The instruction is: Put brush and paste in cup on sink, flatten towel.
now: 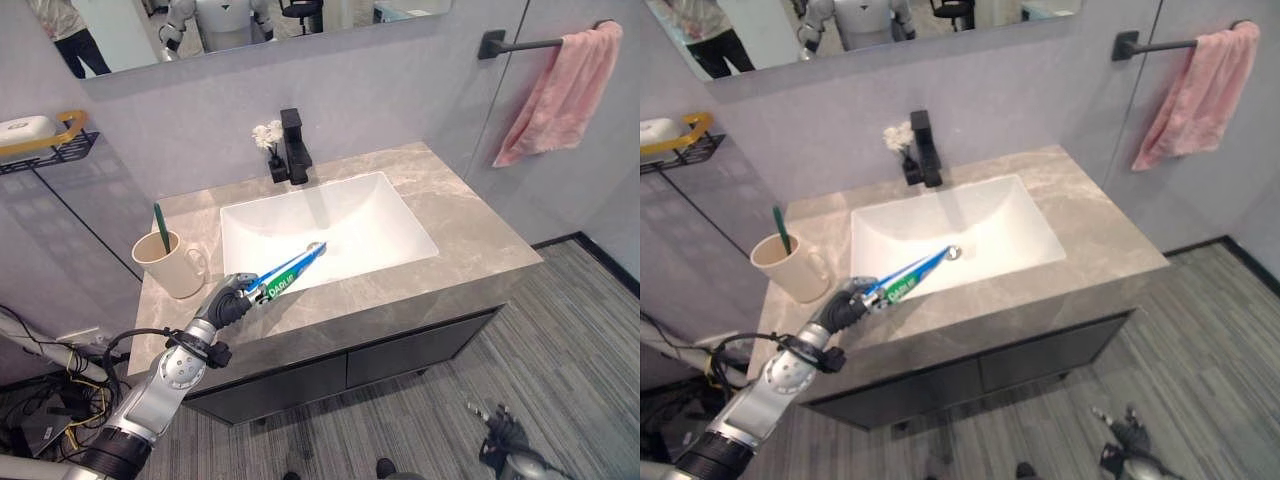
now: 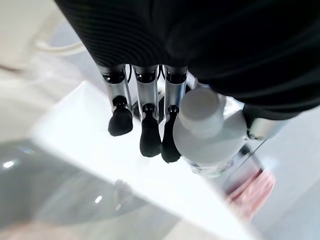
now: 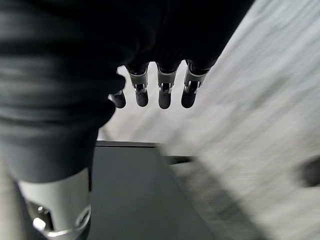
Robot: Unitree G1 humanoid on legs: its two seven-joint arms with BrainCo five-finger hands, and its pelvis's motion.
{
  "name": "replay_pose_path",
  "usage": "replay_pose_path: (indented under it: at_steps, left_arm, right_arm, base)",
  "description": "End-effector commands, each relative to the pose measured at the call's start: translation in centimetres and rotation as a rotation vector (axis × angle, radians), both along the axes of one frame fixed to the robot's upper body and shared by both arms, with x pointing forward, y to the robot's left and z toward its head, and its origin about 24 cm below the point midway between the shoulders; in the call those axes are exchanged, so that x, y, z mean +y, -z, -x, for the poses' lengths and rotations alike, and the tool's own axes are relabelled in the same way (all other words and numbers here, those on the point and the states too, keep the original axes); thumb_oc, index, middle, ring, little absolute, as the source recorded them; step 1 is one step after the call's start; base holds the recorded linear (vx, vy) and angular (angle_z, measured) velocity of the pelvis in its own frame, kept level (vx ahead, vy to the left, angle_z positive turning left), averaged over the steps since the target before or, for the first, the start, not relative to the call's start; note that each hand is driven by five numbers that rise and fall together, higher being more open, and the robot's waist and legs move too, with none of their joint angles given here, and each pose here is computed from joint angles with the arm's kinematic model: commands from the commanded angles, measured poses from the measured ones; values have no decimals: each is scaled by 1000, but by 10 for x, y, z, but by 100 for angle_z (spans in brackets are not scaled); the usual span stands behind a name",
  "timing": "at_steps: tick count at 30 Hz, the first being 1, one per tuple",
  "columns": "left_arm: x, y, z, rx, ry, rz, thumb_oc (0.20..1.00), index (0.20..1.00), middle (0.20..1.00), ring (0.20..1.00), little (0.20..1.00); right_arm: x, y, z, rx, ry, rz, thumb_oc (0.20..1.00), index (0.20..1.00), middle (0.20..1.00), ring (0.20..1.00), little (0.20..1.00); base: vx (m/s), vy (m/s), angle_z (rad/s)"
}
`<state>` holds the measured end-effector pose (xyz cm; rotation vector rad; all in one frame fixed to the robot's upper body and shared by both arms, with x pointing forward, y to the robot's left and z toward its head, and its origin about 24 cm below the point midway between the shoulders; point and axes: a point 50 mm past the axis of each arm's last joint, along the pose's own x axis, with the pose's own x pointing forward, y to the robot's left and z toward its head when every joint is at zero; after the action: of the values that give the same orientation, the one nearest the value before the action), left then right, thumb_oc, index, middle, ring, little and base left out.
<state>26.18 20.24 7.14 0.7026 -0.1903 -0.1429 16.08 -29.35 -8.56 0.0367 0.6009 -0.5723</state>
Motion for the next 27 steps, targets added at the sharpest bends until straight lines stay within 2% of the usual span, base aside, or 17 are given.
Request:
replay_pose_path:
  at_steps: [1,8,9,10,13,18,21,23,27]
  left_arm:
    - [7,-47,-10,-266,-35,92,200,200,200,200,200]
    - [5,-51,-6,-337,-75,117,200,200,200,200,200]
    - [3,-55,-4,-380,-83,117,200,200,200,200,200]
    - [3,-55,-4,-380,-84,116,200,200,200,200,200]
    - [0,-62,0,-440,-90,114,200,200,200,200,200]
    - [-7,-68,4,-490,-66,107,200,200,200,200,200]
    - [-11,-70,5,-503,-41,98,200,200,200,200,200]
    - [-20,-78,8,-532,29,41,200,200,200,200,200]
    - [-27,-85,10,-560,70,17,200,200,200,200,200]
  right_arm:
    - [-17,-29,-17,-184,106,85,1000,1000,1000,1000,1000]
    - [-16,-103,-46,-542,121,243,1000,1000,1000,1000,1000]
    - [-11,-136,-53,-697,127,296,1000,1000,1000,1000,1000]
    - [-11,-136,-52,-696,128,296,1000,1000,1000,1000,1000]
    - [4,-178,-56,-905,96,344,1000,1000,1000,1000,1000]
    - [22,-214,-56,-1084,33,385,1000,1000,1000,1000,1000]
    - [33,-223,-59,-1149,-32,340,1000,1000,1000,1000,1000]
    - [59,-220,-68,-1190,-226,96,1000,1000,1000,1000,1000]
    - [72,-214,-73,-1156,-338,12,1000,1000,1000,1000,1000]
  base:
    - [-9,10,-6]
    - [-17,7,-9]
    - [-31,11,-3]
    - [-43,12,-4]
    - [-21,3,-2]
    - [0,0,0]
    - [-11,-5,0]
    - [-70,-31,-1]
    - [-30,-13,1]
